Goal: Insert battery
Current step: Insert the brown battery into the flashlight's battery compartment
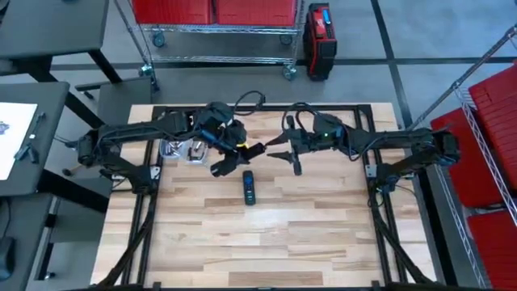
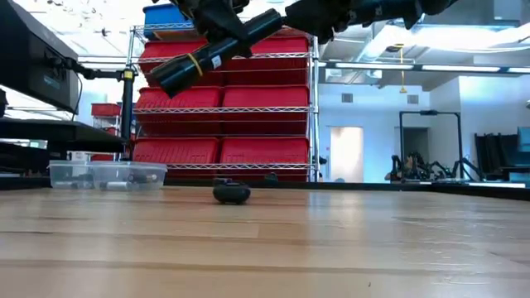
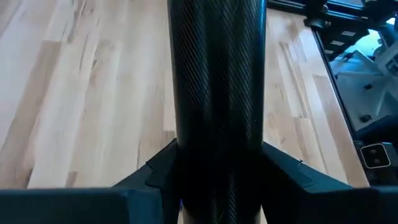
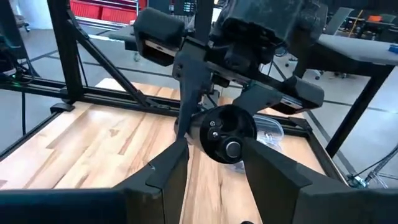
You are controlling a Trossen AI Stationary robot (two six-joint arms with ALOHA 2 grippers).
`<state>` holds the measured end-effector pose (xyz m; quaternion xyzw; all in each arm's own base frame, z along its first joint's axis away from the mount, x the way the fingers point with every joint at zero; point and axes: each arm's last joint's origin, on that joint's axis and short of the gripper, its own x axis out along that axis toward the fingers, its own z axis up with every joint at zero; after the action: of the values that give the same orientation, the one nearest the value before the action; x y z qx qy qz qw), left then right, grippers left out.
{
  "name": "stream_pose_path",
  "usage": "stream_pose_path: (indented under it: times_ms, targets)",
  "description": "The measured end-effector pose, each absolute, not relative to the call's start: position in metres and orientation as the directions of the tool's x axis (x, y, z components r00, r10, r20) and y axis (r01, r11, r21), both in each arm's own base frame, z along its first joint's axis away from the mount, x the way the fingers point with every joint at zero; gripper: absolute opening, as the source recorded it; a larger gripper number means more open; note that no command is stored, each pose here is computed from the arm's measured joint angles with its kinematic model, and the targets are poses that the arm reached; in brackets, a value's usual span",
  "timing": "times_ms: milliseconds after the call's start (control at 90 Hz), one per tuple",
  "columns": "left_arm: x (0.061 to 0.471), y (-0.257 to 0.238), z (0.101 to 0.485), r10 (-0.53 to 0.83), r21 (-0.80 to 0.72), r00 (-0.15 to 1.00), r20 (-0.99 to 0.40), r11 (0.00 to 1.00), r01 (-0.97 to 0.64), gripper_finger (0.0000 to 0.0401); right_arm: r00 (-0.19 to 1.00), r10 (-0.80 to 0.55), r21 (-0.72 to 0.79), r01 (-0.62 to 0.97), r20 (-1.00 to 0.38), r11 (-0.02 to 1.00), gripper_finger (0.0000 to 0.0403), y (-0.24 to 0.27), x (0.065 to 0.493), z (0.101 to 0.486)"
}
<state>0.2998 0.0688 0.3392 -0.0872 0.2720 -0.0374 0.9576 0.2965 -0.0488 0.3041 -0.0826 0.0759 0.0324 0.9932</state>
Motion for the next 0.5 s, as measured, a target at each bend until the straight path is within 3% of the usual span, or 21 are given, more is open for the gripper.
stream_pose_path:
  times_ms: [500]
  targets:
    - [0.3021, 0.0601, 0.3407, -0.172, -0.204, 0.850, -0.498, 0.976, 0.077, 0.0135, 0.987, 0.047, -0.178, -0.075, -0.157, 0.981, 0.0142, -0.0492, 0.2968, 0.3038]
